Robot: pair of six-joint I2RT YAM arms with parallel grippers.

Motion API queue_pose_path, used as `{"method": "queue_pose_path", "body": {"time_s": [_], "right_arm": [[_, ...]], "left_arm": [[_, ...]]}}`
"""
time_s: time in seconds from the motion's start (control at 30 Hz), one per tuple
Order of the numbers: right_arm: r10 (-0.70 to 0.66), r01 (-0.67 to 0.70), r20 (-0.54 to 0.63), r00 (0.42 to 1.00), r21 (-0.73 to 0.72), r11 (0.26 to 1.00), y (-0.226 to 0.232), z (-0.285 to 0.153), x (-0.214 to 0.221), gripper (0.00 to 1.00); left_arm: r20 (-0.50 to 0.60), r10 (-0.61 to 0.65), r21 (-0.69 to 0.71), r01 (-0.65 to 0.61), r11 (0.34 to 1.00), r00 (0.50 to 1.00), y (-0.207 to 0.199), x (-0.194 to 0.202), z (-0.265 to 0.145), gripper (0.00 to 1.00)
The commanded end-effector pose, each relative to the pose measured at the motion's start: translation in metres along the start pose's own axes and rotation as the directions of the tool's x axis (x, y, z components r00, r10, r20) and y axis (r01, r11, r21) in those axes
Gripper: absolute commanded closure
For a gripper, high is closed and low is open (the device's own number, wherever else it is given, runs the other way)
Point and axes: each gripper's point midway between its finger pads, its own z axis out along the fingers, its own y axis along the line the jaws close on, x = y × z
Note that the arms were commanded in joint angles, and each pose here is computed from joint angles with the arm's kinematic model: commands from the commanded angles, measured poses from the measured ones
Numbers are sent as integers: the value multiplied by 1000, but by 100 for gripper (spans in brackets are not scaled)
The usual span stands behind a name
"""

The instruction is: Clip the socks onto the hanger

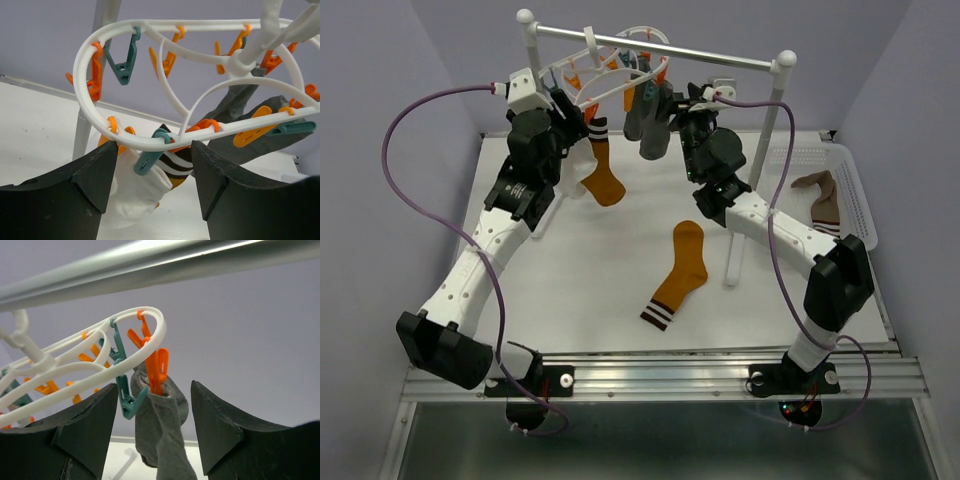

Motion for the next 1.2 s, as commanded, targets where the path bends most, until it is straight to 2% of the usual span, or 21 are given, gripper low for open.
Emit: {"method": "queue_pose_path", "body": {"time_s": [0.0,0.1,0.33,0.5,0.7,0.77,0.83,0.93,1.0,1.17], "right_arm": [[85,-83,86,993,-29,996,12,11,-22,34],[106,-100,120,987,-55,993,17,14,-27,34],[271,-259,258,927,-82,962,17,11,-48,33],[311,-288,246,918,-126,949,24,9,-45,28],[374,-347,255,892,-144,927,25,7,-43,22],[386,-359,242,890,-149,921,30,14,-32,20],[398,-372,226,889,-152,916,33,16,-19,14],[435,-404,247,866,-168,899,34,16,-20,14],[460,-432,239,855,-163,887,35,20,-10,14],[506,-475,256,824,-177,862,43,35,-13,14]], "left_arm": [[64,-47,20,46,999,997,-2,-24,4,28],[75,-54,4,54,999,996,7,-28,13,29],[92,-78,-32,81,996,993,24,-36,30,29],[117,-83,-59,91,994,990,34,-50,35,29],[147,-101,-19,105,994,984,31,-59,23,28],[151,-107,13,106,994,983,27,-62,15,17],[160,-110,28,107,994,981,26,-65,8,16],[181,-118,35,113,993,976,29,-69,-7,11],[194,-124,41,118,992,973,33,-71,-20,1],[238,-143,42,137,990,961,44,-75,-49,1]]}}
